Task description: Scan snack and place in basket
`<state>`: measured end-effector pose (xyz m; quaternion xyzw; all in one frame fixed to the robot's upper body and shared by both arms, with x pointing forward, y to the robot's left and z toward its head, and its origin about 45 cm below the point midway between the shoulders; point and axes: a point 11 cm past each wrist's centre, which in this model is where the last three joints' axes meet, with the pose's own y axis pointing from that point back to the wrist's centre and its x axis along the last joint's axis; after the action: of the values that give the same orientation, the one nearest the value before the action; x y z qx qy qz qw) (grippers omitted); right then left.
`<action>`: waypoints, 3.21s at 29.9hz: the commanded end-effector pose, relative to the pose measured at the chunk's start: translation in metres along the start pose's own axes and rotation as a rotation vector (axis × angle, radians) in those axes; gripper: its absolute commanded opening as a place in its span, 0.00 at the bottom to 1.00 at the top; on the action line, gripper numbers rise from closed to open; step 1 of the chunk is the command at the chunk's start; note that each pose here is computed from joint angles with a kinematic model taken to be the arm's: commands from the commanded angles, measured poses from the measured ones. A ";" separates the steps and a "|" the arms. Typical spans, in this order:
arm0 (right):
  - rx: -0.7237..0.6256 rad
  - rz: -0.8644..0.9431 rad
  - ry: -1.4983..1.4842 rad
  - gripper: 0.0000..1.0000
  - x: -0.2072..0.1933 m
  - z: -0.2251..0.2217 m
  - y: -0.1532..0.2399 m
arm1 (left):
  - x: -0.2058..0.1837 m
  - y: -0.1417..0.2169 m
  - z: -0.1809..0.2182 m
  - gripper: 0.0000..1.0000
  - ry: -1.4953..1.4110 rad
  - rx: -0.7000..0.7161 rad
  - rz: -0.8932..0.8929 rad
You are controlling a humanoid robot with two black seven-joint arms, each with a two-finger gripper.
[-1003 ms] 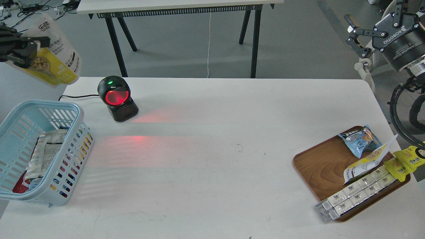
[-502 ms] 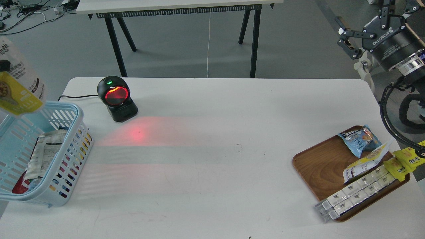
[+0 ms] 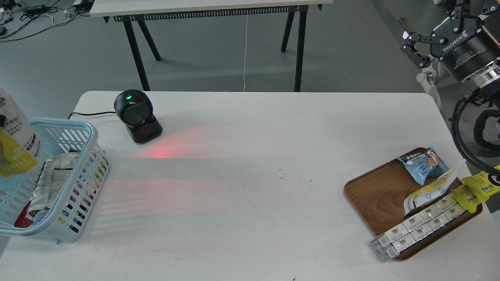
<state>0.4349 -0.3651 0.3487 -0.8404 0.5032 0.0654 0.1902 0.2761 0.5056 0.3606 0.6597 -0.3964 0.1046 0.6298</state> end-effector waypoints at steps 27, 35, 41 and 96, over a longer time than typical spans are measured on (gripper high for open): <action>0.000 -0.001 0.000 0.96 0.000 0.000 0.000 | -0.024 -0.043 0.026 0.15 0.067 -0.124 -0.085; -0.002 0.000 -0.001 0.96 0.000 0.000 0.001 | -0.023 -0.046 0.026 0.44 0.070 -0.126 -0.083; -0.003 0.001 -0.001 0.96 0.000 0.001 0.001 | -0.020 -0.048 0.029 0.63 0.102 -0.143 -0.066; -0.208 -0.082 0.155 0.98 -0.004 0.051 0.022 | 0.209 -0.105 0.127 0.96 1.237 -1.058 0.618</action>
<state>0.4227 -0.3507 0.3118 -0.8779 0.4715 0.0314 0.0775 0.4361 0.3099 0.4007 -0.0266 -0.1519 0.4220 0.8934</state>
